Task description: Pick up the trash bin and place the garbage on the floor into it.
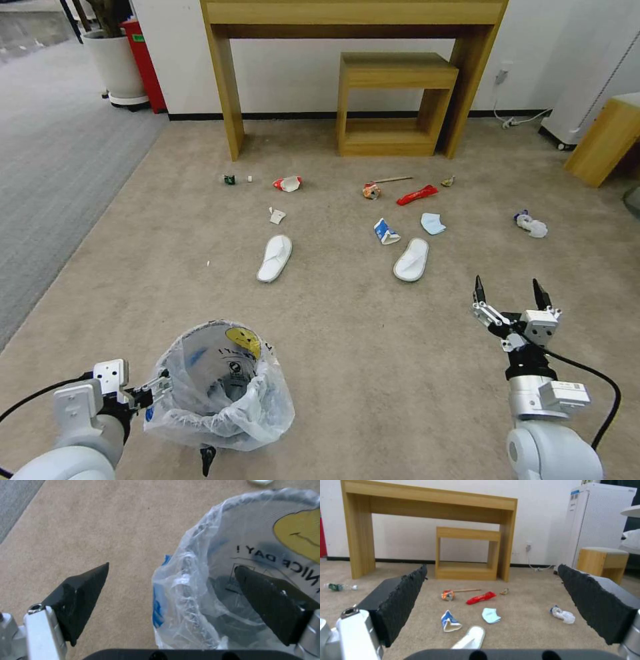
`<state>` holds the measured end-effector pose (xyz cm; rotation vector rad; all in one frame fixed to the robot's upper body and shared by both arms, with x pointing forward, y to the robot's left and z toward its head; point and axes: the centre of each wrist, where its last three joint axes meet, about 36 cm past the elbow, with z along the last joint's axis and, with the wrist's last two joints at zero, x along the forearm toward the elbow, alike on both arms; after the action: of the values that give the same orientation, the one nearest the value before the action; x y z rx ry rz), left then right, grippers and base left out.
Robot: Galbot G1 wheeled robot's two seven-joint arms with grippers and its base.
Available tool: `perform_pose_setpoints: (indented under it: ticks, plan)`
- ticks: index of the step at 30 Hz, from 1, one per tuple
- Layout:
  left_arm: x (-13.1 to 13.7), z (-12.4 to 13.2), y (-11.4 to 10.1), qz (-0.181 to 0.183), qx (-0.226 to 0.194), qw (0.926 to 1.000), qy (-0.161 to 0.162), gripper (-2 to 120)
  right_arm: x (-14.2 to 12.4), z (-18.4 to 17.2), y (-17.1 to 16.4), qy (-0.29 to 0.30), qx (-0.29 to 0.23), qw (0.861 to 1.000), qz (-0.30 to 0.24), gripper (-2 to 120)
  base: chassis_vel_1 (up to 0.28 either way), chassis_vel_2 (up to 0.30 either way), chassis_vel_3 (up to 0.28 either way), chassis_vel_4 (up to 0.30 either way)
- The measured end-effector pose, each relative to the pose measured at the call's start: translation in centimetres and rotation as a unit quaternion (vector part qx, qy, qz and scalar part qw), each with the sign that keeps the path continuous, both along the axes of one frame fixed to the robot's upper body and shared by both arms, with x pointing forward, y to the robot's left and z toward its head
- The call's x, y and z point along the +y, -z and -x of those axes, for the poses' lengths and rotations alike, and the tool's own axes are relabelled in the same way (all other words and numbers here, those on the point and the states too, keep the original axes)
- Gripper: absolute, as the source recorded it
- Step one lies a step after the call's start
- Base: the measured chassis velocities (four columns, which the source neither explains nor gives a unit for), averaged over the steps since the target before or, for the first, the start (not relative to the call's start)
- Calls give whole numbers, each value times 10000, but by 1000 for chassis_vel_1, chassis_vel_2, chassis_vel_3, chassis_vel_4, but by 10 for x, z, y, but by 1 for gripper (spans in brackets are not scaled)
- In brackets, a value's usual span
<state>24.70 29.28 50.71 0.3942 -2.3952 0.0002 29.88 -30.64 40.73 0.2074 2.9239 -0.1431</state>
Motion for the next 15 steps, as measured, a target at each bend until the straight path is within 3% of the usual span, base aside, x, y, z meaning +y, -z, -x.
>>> perform_pose_setpoints:
  ticks: [15]
  plan:
    - [6,-8,22,-39,205,9996,-212,100,2,-1,2,18,15,10000,-7,100,0,0,0,0]
